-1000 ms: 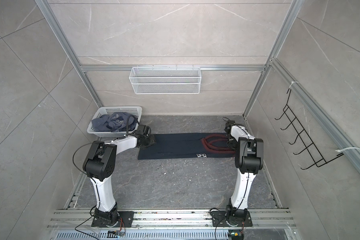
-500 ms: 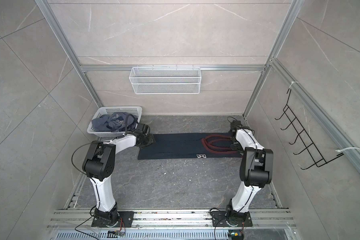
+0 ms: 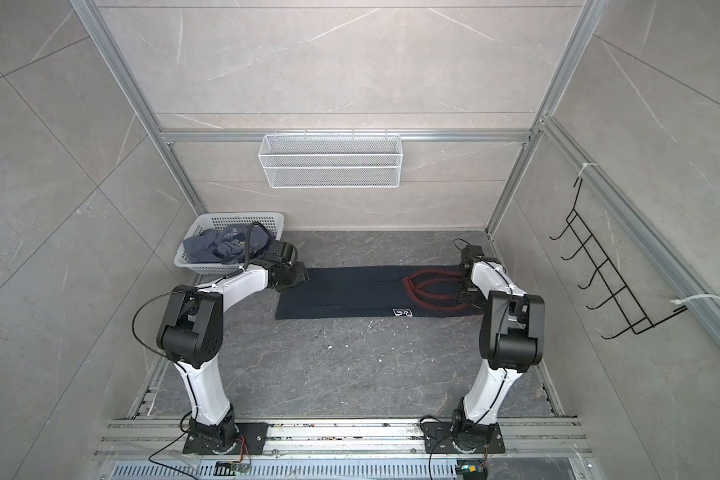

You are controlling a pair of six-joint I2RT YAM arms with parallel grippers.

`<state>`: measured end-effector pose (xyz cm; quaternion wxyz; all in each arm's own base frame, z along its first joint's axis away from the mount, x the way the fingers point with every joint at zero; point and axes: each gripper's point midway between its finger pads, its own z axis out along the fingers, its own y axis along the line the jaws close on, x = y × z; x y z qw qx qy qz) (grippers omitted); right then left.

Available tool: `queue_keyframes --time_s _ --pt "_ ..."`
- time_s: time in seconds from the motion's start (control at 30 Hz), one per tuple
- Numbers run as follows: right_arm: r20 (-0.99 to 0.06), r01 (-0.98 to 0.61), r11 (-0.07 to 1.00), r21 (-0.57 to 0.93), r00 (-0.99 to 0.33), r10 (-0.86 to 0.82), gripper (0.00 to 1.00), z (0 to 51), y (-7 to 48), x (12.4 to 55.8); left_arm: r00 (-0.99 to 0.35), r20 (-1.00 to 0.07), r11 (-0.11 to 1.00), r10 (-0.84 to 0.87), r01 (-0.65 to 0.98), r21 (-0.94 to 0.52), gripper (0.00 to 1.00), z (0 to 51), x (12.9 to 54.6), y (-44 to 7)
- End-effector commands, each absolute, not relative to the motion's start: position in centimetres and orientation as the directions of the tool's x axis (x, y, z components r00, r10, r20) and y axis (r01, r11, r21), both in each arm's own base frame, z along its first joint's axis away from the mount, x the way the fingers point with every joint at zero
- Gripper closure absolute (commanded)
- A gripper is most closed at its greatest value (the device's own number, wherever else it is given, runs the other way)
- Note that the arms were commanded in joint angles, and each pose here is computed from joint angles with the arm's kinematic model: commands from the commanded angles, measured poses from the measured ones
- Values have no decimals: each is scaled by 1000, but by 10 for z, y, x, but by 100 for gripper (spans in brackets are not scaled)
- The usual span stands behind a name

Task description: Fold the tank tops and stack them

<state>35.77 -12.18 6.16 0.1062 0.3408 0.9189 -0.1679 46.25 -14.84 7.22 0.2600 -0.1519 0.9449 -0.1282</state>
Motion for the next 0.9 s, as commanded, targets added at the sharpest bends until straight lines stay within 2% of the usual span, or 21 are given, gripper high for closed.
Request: queue_keyframes --time_s 0.0,0.27,0.43,0.6,0.67,0.87 --pt "-317 700 683 -208 -709 630 13 68 -135 356 -813 -472 922 -340 -191 -336 31 89 467 -150" --pt "-375 736 651 -183 -665 646 13 90 -147 353 -810 -484 926 -330 -177 -334 30 96 469 -150" --pt "-377 678 735 12 -678 631 13 91 -120 373 -813 -484 927 -324 -171 -333 30 96 468 -150" --pt "-298 640 753 149 -697 652 13 79 -96 389 -814 -482 927 -324 -172 -333 30 95 466 -150" --pt "-288 650 746 149 -693 661 13 78 -97 389 -816 -479 928 -324 -174 -331 30 93 464 -149" --pt "-352 637 755 157 -678 645 14 101 -99 387 -819 -480 931 -313 -166 -324 30 92 462 -149"
